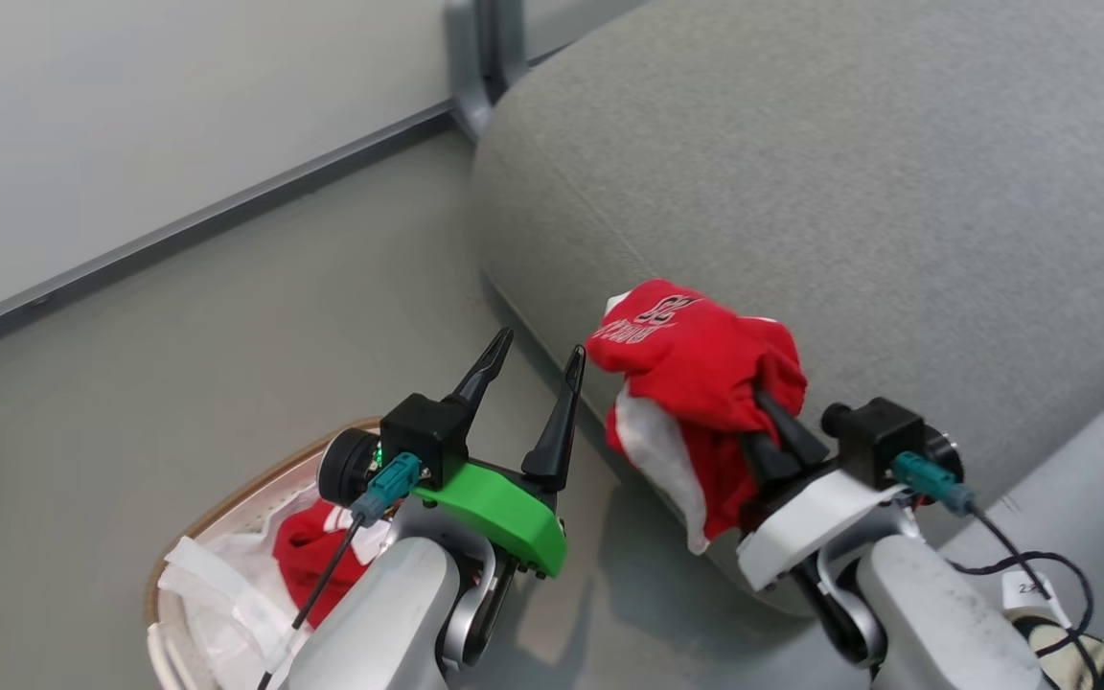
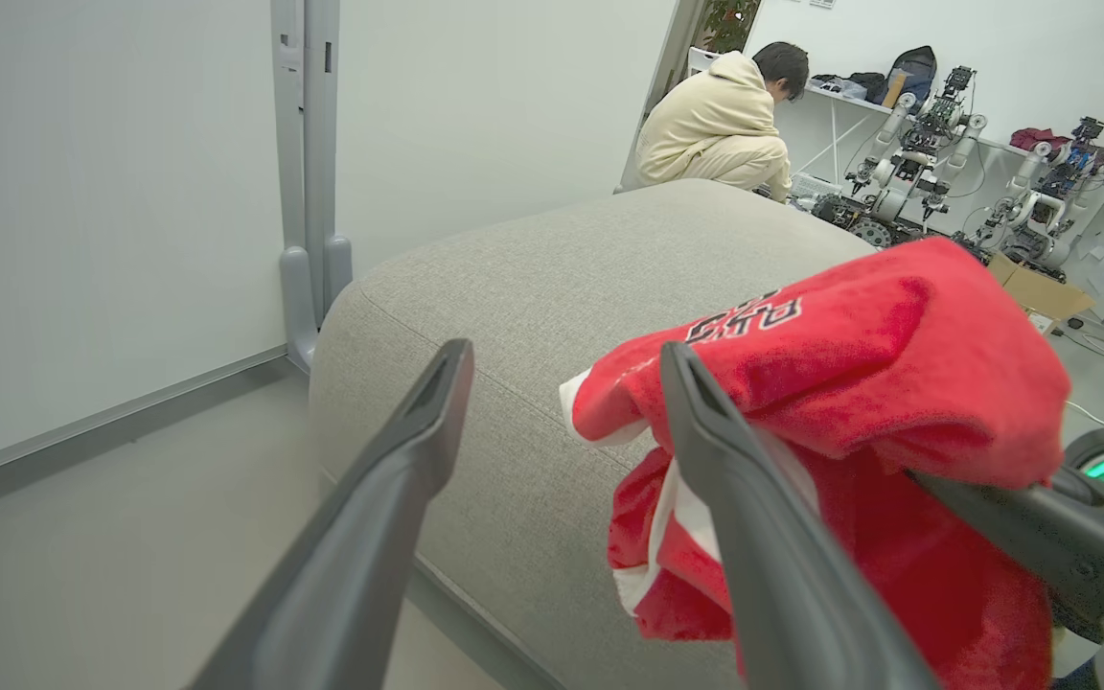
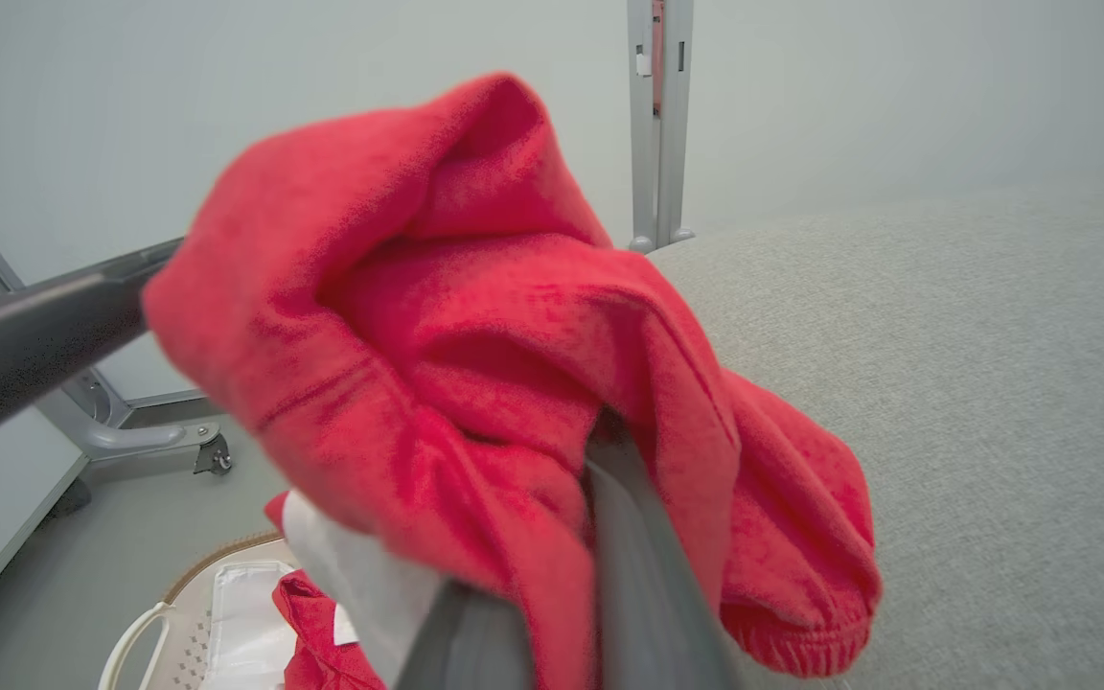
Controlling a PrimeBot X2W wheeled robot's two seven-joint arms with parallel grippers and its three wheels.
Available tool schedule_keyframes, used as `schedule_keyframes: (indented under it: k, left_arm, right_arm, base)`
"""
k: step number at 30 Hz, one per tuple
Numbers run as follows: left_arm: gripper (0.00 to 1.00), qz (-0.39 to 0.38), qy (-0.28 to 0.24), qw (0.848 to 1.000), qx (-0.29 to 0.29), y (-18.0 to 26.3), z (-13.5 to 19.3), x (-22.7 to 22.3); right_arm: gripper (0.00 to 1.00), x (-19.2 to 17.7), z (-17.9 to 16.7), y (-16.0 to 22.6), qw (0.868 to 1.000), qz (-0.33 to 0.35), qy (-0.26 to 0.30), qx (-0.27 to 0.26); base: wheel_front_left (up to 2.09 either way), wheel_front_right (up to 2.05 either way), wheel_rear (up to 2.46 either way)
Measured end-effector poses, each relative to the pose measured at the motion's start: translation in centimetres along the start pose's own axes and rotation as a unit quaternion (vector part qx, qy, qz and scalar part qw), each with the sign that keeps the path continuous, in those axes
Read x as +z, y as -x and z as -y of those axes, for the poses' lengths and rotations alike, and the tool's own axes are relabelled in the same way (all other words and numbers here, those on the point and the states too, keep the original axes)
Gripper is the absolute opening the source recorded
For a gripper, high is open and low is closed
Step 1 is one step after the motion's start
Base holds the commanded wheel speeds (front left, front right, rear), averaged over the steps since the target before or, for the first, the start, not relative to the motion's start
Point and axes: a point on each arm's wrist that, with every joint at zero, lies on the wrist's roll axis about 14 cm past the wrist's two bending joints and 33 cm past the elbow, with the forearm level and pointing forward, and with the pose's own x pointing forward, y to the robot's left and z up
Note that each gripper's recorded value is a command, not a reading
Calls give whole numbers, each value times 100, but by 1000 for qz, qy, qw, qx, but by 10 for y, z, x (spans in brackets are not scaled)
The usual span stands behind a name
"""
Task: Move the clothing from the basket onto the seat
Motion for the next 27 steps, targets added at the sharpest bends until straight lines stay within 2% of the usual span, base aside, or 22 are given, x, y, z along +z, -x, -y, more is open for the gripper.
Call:
schedule_keyframes:
  k: [3, 7, 8, 11, 17, 21, 27]
  left_arm:
    - [100, -12, 4, 1000, -18, -7, 10, -10]
    - [100, -29, 8, 999, -25, -11, 8, -25]
    - [100, -33, 8, 999, -28, -15, 6, -29]
    - [100, -37, 7, 999, -24, -18, -3, -35]
    - [100, -40, 6, 999, -3, -24, -33, -45]
    - [100, -44, 9, 999, 16, -26, -58, -56]
    - [100, -58, 17, 997, 43, -24, -93, -79]
  right_arm:
    - [0, 9, 30, 8, 999, 7, 16, -38]
    - [0, 39, 71, -3, 995, 23, 79, -64]
    - [0, 59, 94, -12, 990, 34, 117, -76]
    - [0, 82, 122, -26, 982, 38, 159, -93]
    - [0, 111, 163, -67, 968, 33, 219, -116]
    - [0, 106, 180, -100, 962, 11, 243, -122]
    - [0, 69, 190, -145, 959, -39, 255, -118]
  base:
    - [0, 0, 0]
    - [0, 0, 0]
    - [0, 0, 0]
    - [0, 0, 0]
    - [0, 0, 0]
    - [0, 0, 0]
    - [0, 0, 0]
